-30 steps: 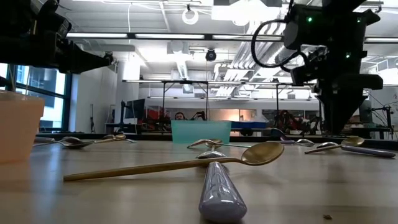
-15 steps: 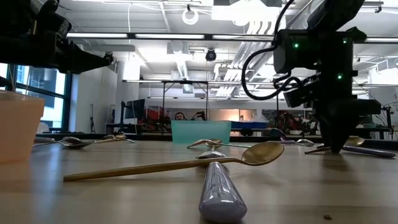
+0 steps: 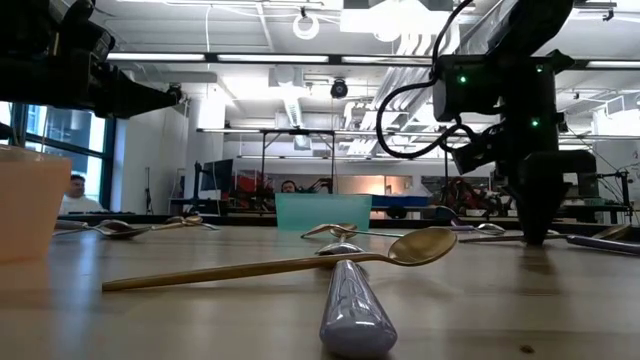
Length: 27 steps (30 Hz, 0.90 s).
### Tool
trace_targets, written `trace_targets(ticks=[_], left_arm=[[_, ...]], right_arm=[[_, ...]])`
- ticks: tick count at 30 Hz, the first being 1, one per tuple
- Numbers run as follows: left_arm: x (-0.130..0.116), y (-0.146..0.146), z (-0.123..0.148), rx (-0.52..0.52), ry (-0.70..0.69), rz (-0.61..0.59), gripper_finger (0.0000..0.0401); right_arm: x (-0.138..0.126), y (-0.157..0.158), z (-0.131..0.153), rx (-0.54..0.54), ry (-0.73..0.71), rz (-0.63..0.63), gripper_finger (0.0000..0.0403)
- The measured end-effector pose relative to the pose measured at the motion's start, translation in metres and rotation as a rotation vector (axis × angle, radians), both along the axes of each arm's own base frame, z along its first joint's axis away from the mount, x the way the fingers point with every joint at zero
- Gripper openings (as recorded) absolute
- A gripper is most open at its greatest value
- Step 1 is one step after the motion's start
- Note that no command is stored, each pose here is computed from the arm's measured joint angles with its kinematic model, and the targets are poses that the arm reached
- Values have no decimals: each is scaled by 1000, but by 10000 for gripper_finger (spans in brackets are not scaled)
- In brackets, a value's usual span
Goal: Sort silverware by color (type)
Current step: Put the gold spoon into the pink bin
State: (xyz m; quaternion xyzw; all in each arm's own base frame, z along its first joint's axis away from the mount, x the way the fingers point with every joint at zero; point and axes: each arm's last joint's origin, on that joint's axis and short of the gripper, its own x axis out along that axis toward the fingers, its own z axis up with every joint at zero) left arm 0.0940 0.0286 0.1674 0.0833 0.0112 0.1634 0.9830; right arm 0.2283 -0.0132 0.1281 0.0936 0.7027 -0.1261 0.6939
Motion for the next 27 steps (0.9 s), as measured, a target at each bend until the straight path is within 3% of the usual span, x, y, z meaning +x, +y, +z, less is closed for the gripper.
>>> trace_targets(ticks=[8,17,21,27], left_arm=[[0,0,0,0,0,0,0],[0,0,0,0,0,0,0],[0,0,0,0,0,0,0],[0,0,0,0,0,0,0]], right_arm=[[12,-2,16,-15,-29,-58,3],[44,6,78,7,-141,-210,1],[54,23,107,63,-182,-314,1],[53,76,136,151,-189,-501,1]])
